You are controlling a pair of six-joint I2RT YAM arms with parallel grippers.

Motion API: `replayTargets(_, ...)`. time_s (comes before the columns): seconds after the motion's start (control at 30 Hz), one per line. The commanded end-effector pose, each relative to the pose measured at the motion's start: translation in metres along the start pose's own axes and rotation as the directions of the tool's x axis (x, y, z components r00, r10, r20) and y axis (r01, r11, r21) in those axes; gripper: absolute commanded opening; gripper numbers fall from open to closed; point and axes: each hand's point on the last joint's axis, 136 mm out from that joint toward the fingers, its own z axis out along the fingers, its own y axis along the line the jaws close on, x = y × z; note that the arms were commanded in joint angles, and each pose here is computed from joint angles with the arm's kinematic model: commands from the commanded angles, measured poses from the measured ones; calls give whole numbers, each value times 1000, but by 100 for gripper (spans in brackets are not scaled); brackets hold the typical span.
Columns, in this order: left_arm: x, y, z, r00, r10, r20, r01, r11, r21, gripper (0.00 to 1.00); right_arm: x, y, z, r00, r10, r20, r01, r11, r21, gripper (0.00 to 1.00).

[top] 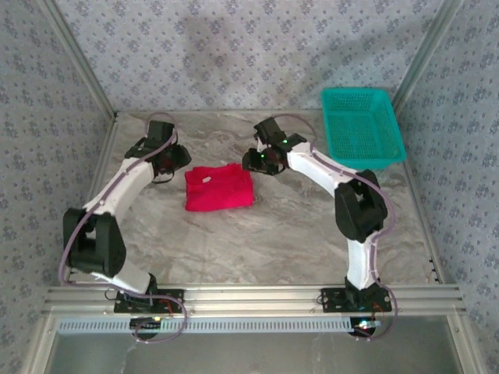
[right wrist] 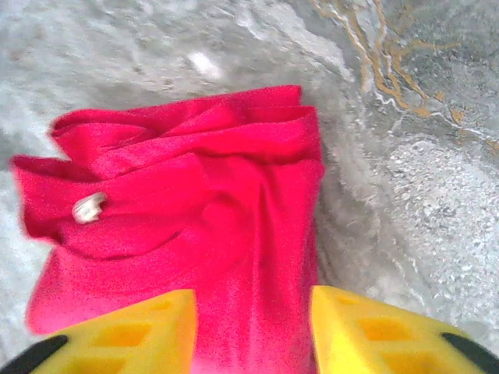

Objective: Fold the inside-out t-shirt

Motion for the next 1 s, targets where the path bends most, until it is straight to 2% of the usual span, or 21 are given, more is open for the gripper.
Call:
replayTargets(0.0, 42, -17, 9, 988, -112, -107, 124, 986, 108, 35, 15, 15, 9, 996, 79, -31, -82, 992, -97, 30)
replayTargets(0.07, 61, -32, 26, 967, -184, -175, 219, 954, 207, 34, 21, 24, 20, 993, 104, -62, -112, 983, -144, 26)
replayTargets(0.17, 84, -35, 57, 939, -221, -262, 284, 930, 235, 34, 31, 28, 44, 984, 136, -116, -155, 973, -172, 26)
replayTargets(0.23, 99, -19, 81, 923, -233, -306, 294, 940, 171, 32, 41, 15, 66, 975, 163, -149, -183, 974, -131, 25)
replayTargets(0.33, 117, 25, 107, 904, -265, -337, 292, 956, 31, 30, 61, -21, 99, 949, 237, -208, -246, 969, -17, 23)
replayTargets(0.43, 116, 61, 121, 892, -296, -341, 290, 955, -68, 30, 69, -42, 117, 937, 276, -213, -272, 961, 48, 23)
replayTargets(0.6, 78, 77, 141, 914, -272, -302, 245, 961, -126, 35, 33, -36, 138, 966, 239, -101, -236, 971, 44, 24)
replayTargets(0.77, 14, 71, 189, 936, -228, -268, 199, 971, -130, 38, -44, -18, 173, 980, 196, 30, -195, 980, -33, 25)
replayTargets(0.87, -29, 72, 215, 936, -249, -248, 228, 967, -110, 39, -94, -10, 188, 973, 203, 111, -192, 976, -101, 27)
replayTargets(0.97, -66, 71, 227, 939, -264, -221, 255, 965, -66, 41, -130, -10, 191, 960, 233, 155, -205, 962, -178, 30)
